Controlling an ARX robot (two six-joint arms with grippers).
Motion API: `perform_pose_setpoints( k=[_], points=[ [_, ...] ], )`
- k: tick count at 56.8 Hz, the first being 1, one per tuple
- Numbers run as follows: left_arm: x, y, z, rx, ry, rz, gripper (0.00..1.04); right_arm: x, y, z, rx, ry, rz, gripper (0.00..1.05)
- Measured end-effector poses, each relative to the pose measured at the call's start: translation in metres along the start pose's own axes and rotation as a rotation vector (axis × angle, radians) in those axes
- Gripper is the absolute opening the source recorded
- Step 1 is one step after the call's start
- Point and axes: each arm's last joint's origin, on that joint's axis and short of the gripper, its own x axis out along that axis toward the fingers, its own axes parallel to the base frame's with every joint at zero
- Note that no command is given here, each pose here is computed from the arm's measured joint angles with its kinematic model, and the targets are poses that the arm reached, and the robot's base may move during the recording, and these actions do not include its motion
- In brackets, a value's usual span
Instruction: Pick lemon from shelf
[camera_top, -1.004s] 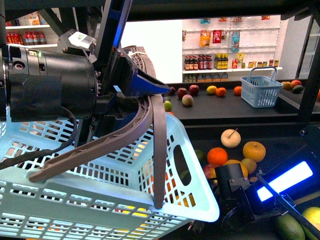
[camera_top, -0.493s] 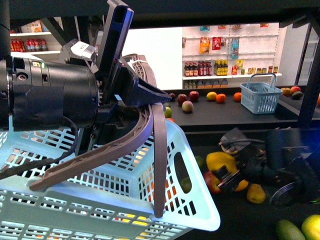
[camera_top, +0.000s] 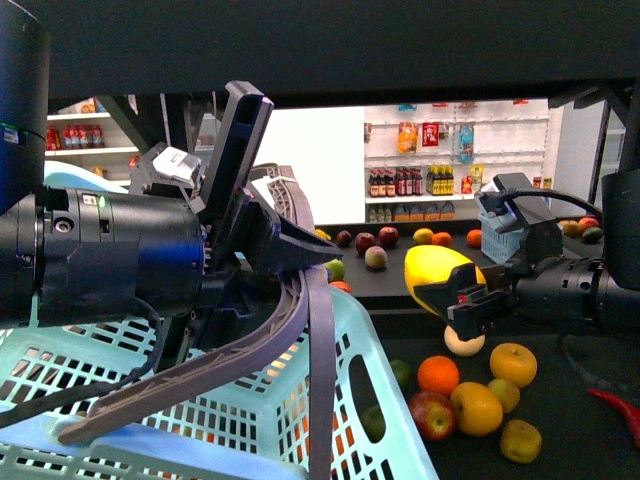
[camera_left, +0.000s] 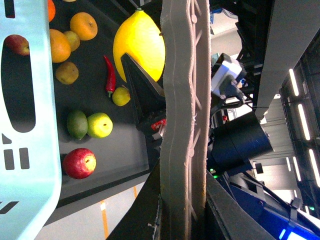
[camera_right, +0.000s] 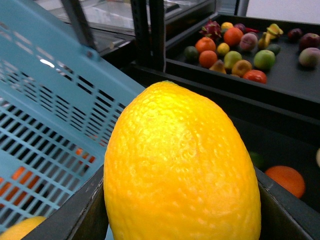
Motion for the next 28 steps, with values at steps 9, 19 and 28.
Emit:
perform_pose_setpoints(
  k=[9, 19, 28],
  points=[
    [0.0, 0.0, 0.0, 0.0, 0.0, 0.0, 0.13, -0.001, 0.028, -0.002, 0.043, 0.017, 0.065, 0.66],
    [0.0, 0.0, 0.0, 0.0, 0.001, -0.001, 0.13, 0.0, 0.05, -0.015, 0.068, 0.06, 0.115, 0.66],
    [0.0, 0.0, 0.0, 0.0, 0.0, 0.0, 0.13, 0.002, 0.064, -0.019, 0.071, 0.072, 0.149, 0.66]
  ],
)
